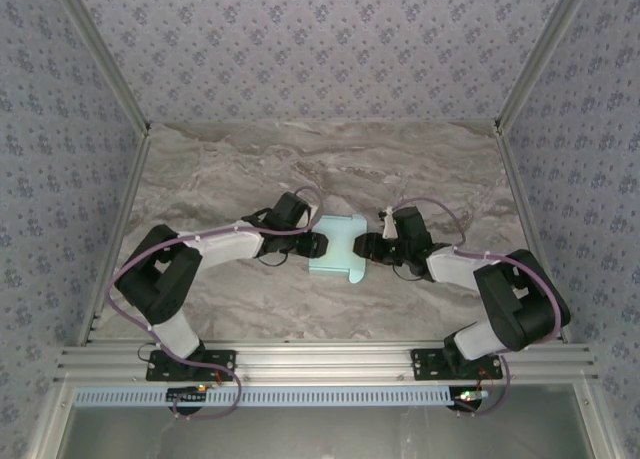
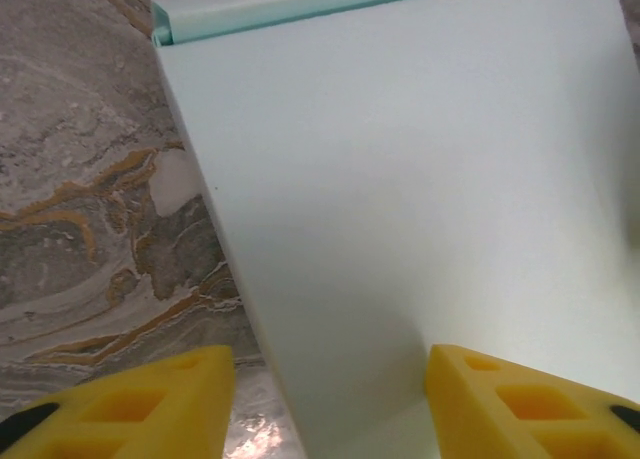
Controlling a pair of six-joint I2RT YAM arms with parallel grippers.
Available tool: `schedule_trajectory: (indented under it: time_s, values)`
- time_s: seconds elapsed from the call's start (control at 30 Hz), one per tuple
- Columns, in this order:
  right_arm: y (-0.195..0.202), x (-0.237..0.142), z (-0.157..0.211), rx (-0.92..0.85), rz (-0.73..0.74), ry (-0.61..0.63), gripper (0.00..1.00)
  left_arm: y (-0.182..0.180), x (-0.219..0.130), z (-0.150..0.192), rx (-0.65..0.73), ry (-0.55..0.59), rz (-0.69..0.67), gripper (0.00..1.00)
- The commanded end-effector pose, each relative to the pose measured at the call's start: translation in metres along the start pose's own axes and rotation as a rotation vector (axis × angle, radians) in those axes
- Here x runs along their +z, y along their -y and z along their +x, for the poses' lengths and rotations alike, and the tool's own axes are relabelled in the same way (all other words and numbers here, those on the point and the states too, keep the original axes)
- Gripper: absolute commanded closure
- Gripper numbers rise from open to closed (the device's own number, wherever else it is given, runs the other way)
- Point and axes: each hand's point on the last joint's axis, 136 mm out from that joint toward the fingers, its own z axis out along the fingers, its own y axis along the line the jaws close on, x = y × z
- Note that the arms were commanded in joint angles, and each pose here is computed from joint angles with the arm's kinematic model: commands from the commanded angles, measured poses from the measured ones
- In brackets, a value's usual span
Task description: Fold the paper box
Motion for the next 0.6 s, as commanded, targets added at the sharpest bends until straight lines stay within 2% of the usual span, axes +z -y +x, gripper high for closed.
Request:
schedule_trajectory:
  time_s: [0.0,0.17,0.3,0.57]
  values:
    - [-0.010,-0.001,-0.003,0.019,-0.064,0.020,0.66,-0.015,0.005,0.025,-0.094,-0.066,-0.009,0.50]
    - [-0.020,-0.003,-0.006,0.042,-0.131,0.043,0.82,-0.018,0.006,0.025,-0.157,-0.060,0.048,0.52]
    - [-0.035,-0.010,-0.013,0.050,-0.194,0.082,0.91,-0.020,0.006,0.023,-0.189,-0.056,0.089,0.52]
    - [-0.066,-0.029,-0.024,0.028,-0.244,0.144,0.94,-0.014,0.010,0.017,-0.207,-0.054,0.154,0.51]
